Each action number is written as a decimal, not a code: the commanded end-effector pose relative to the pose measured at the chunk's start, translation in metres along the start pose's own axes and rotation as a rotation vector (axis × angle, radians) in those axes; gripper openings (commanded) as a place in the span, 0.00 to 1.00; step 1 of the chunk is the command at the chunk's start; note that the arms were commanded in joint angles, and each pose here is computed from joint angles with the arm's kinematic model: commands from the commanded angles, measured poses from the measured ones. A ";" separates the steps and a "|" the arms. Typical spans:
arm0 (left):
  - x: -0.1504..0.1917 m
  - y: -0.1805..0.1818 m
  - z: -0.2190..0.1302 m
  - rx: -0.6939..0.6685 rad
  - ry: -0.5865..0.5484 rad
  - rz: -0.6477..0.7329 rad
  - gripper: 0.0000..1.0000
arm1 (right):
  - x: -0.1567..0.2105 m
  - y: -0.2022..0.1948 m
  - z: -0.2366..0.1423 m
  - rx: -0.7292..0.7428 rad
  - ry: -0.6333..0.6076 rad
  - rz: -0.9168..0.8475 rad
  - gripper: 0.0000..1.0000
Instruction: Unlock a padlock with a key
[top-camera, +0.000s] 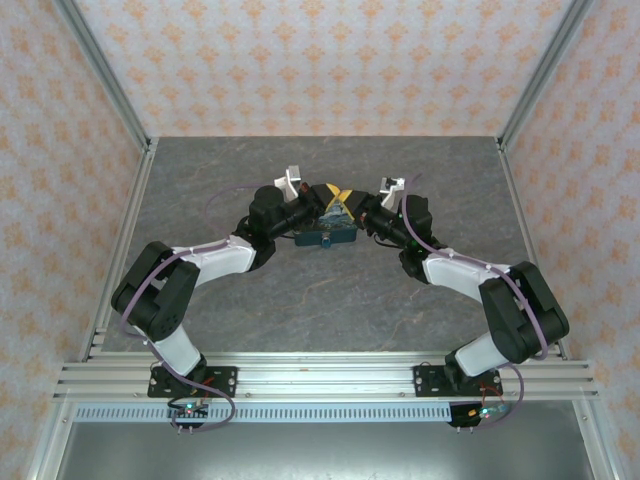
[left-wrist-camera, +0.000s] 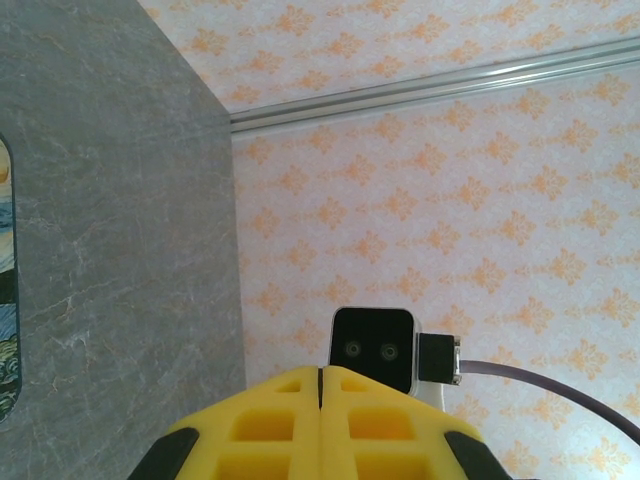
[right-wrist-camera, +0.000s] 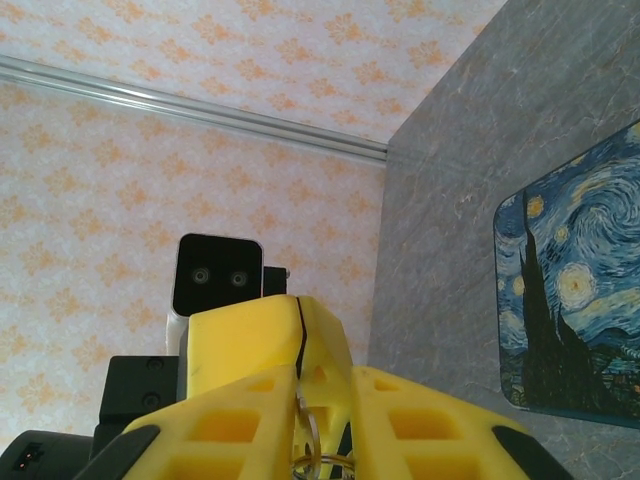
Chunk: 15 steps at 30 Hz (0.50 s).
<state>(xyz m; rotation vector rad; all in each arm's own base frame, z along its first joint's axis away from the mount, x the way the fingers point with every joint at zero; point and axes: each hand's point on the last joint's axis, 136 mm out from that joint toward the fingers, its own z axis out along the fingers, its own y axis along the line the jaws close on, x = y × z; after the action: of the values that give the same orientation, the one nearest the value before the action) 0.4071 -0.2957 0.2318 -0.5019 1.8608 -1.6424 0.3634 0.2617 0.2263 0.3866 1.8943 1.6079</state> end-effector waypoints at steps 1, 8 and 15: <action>-0.001 -0.017 0.002 0.049 -0.005 0.027 0.00 | 0.007 0.010 0.000 -0.042 0.030 -0.023 0.16; -0.001 -0.017 0.002 0.050 -0.002 0.029 0.00 | 0.010 0.013 0.002 -0.056 0.052 -0.028 0.13; 0.000 -0.016 0.002 0.049 -0.001 0.027 0.00 | 0.014 0.015 0.004 -0.064 0.073 -0.032 0.26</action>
<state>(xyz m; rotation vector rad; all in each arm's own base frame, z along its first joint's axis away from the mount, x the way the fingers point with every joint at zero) 0.4066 -0.2965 0.2318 -0.4999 1.8618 -1.6434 0.3571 0.2687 0.2267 0.3435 1.9089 1.6424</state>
